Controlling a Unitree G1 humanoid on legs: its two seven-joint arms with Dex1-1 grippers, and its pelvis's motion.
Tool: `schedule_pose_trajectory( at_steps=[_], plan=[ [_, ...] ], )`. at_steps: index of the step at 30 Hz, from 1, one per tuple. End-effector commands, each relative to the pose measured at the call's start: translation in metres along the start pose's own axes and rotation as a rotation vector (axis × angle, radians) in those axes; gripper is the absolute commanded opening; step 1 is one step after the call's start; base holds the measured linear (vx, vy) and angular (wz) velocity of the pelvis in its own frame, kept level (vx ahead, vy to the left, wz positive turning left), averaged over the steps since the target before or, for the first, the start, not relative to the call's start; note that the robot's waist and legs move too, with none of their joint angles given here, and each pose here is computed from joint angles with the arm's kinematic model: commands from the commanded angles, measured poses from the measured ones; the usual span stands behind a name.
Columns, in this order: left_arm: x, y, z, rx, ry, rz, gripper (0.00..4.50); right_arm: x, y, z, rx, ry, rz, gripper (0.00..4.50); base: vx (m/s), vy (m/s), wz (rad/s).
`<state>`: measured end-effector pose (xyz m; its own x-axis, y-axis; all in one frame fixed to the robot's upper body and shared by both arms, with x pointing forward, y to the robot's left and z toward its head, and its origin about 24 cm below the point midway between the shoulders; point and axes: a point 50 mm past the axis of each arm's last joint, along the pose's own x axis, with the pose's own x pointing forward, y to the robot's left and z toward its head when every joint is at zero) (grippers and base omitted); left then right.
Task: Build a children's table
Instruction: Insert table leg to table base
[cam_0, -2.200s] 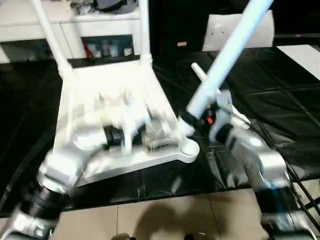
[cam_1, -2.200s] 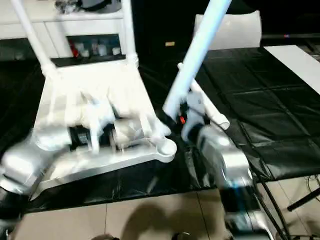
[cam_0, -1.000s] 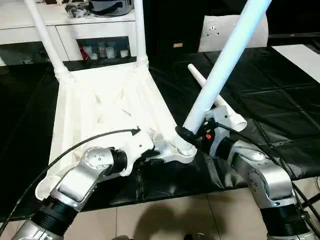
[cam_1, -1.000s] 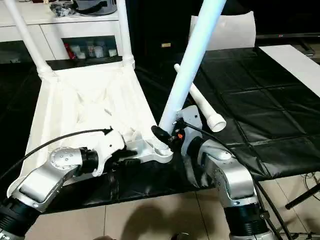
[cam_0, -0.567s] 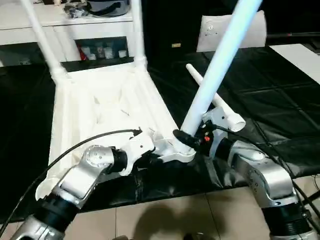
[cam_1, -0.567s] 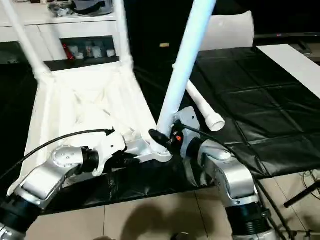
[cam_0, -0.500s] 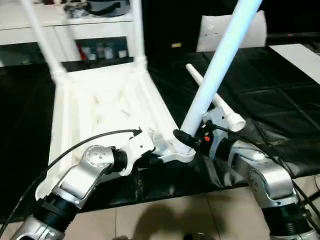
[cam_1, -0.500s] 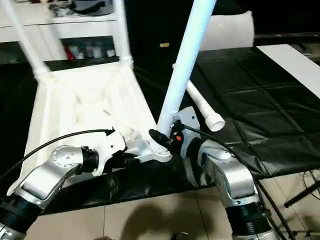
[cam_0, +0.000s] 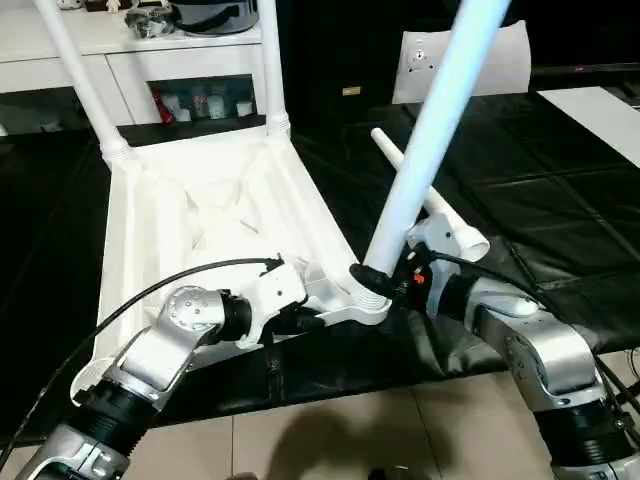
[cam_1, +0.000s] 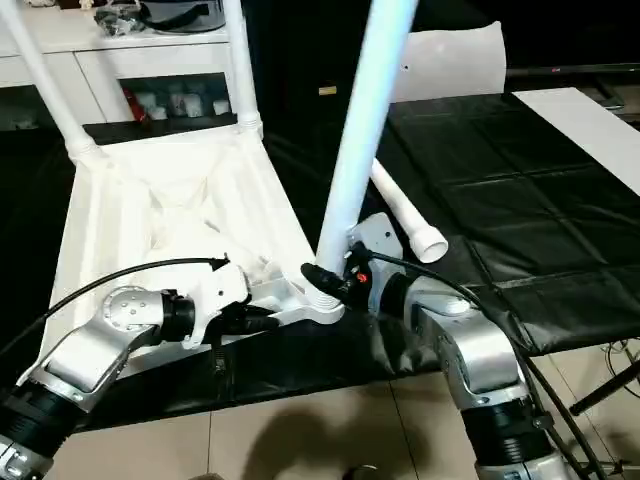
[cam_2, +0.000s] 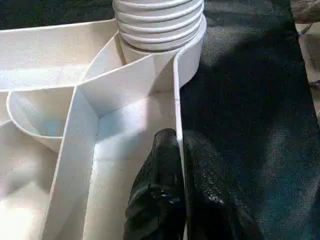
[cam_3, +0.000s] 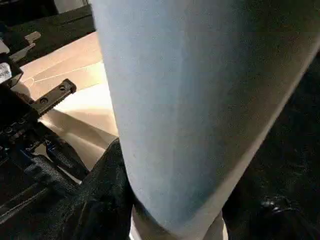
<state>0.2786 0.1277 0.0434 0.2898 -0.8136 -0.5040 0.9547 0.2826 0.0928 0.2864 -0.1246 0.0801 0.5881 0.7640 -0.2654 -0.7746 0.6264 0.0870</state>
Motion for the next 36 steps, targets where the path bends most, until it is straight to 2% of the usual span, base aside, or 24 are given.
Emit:
schedule_pose_trajectory(
  at_steps=[1,7,15,20,25,29,30,31,33,36],
  plan=[
    [-0.009,0.005,0.0,0.038,-0.018,-0.007,0.0,0.003,-0.001,0.0,-0.01,0.013,0.019,1.91,0.0,0.0,0.0],
    [-0.012,0.005,0.0,0.051,-0.031,-0.026,0.0,0.011,0.001,-0.007,-0.013,0.073,0.078,1.91,0.0,0.0,0.0],
    [-0.012,0.005,-0.001,0.072,-0.03,-0.043,0.0,0.017,0.003,-0.009,0.0,0.095,0.13,1.91,0.0,0.0,0.0],
    [-0.009,0.001,0.0,0.09,-0.025,-0.082,0.0,0.021,0.002,-0.013,0.045,0.117,0.167,1.91,0.0,0.0,0.0],
    [-0.008,0.003,0.001,0.081,-0.036,-0.069,0.0,0.019,-0.005,-0.018,0.151,0.076,0.132,1.91,0.0,0.0,0.0],
    [-0.008,0.005,0.001,0.061,-0.053,-0.052,0.0,0.013,-0.009,-0.029,0.236,0.054,0.107,1.91,0.0,0.0,0.0],
    [-0.008,0.005,0.002,0.054,-0.06,-0.044,0.0,0.01,-0.008,-0.036,0.254,0.052,0.1,1.91,0.0,0.0,0.0],
    [-0.008,0.006,0.002,0.052,-0.062,-0.041,0.0,0.009,-0.008,-0.038,0.259,0.052,0.099,1.91,0.0,0.0,0.0],
    [-0.009,0.008,0.003,0.042,-0.069,-0.027,0.0,0.003,-0.006,-0.05,0.282,0.043,0.082,1.91,0.0,0.0,0.0],
    [-0.009,0.009,0.003,0.038,-0.069,-0.02,0.0,0.001,-0.005,-0.056,0.288,0.035,0.065,1.91,0.0,0.0,0.0]
  ],
)
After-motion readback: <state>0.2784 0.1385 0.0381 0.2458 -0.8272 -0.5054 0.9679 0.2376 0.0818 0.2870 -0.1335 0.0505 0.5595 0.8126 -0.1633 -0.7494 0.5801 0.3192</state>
